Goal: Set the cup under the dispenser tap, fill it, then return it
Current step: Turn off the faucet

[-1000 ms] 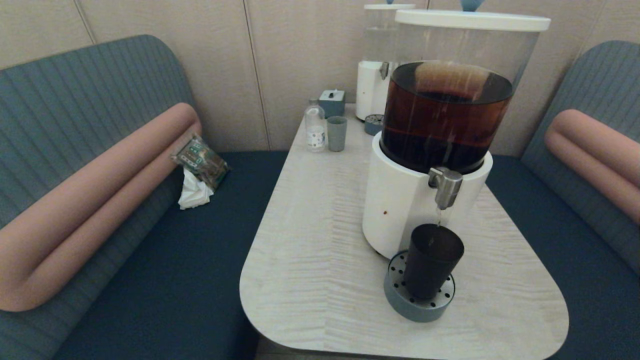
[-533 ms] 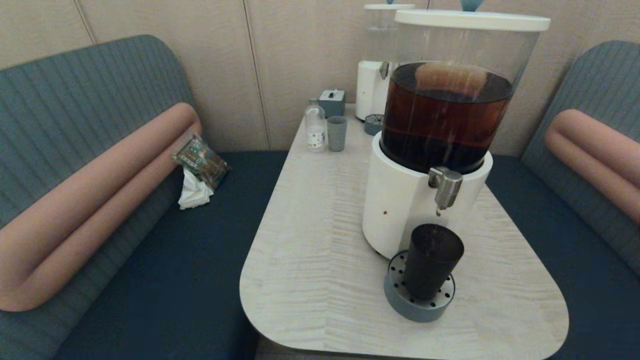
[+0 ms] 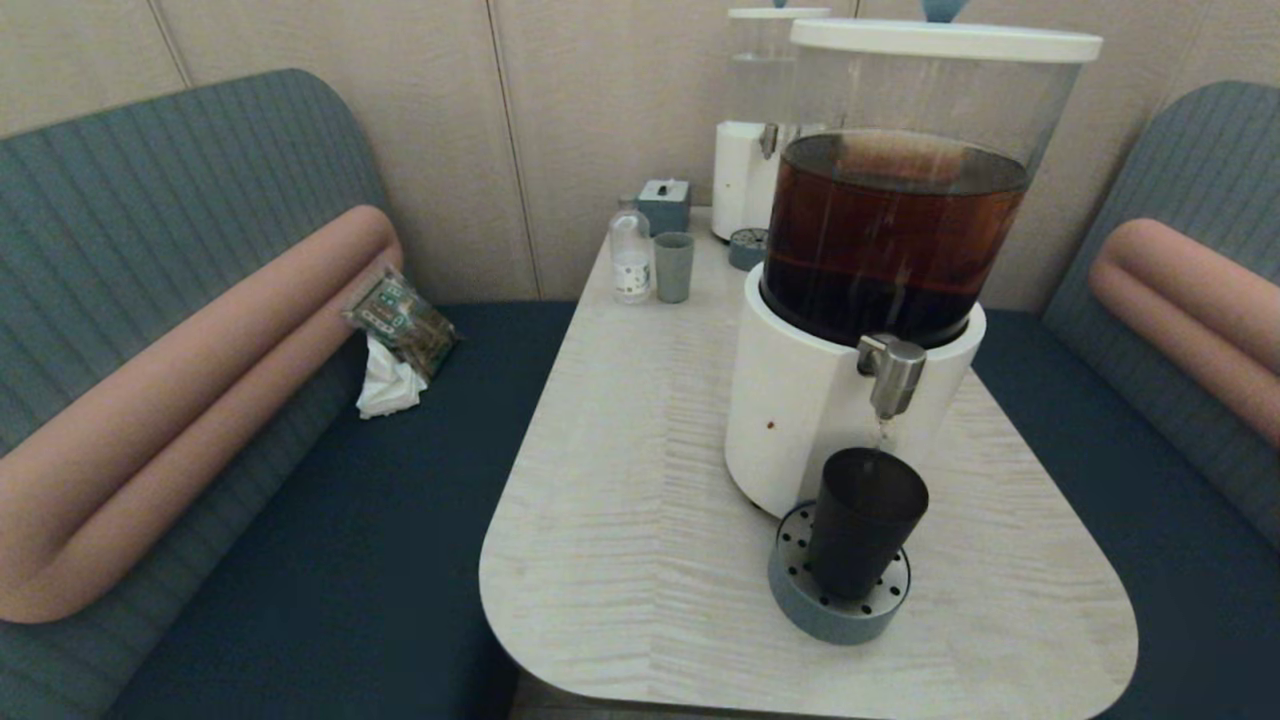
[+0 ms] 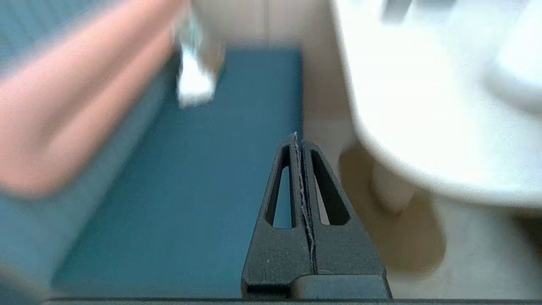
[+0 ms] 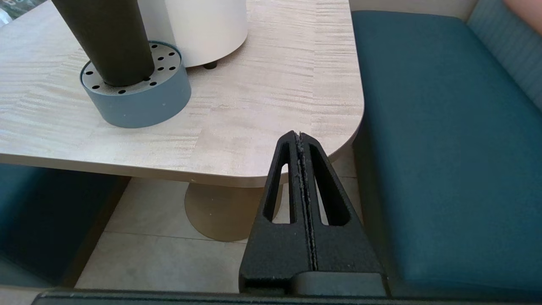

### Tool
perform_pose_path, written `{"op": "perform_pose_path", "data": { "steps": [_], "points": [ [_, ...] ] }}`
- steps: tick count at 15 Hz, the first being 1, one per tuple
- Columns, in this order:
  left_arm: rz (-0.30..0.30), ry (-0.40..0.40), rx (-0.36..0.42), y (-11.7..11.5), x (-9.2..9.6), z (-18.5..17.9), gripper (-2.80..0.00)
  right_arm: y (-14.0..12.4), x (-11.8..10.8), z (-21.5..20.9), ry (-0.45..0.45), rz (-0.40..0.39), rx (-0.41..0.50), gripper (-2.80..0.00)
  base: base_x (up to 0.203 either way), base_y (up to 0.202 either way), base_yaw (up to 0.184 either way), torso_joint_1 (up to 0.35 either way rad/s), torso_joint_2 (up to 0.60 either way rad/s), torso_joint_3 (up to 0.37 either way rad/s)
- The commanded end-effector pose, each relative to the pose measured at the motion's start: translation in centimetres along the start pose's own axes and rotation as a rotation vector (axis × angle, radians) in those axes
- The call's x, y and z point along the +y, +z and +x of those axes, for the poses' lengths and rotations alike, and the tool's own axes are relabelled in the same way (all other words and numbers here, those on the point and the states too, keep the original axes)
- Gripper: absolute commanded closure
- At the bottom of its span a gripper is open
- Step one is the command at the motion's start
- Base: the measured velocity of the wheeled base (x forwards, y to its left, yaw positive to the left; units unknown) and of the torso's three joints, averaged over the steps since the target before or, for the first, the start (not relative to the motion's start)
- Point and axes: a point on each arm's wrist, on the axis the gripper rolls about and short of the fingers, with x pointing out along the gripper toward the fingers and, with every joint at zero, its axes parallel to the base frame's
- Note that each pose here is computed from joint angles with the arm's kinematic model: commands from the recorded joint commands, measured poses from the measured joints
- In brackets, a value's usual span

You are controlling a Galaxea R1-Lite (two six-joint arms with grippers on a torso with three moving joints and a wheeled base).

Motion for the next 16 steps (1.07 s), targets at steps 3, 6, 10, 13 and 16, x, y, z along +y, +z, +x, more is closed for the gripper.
{"op": "perform_pose_path", "data": {
  "steps": [3,6,10,13,16],
  "points": [
    [-0.021,-0.05,-0.1,11.4,-0.2,1.0,0.0,0.0,0.0,0.0,0.0,0.001,0.001,0.0,0.0,0.0,0.0,0.0,0.0,0.0],
    [-0.03,-0.089,-0.085,21.3,-0.2,7.3,0.0,0.0,0.0,0.0,0.001,0.001,-0.001,0.0,0.0,0.0,0.0,0.0,0.0,0.0],
    [-0.134,-0.277,-0.007,26.2,-1.0,16.4,0.0,0.0,0.0,0.0,0.001,0.0,-0.002,0.0,0.0,0.0,0.0,0.0,0.0,0.0],
    [-0.291,-0.471,0.138,24.9,-2.7,21.9,0.0,0.0,0.0,0.0,0.001,0.001,0.0,0.0,0.0,0.0,0.0,0.0,0.0,0.0],
    [-0.333,-0.612,0.26,22.4,-3.9,26.3,0.0,0.0,0.0,0.0,0.001,0.0,0.0,0.0,0.0,0.0,0.0,0.0,0.0,0.0]
  ]
}}
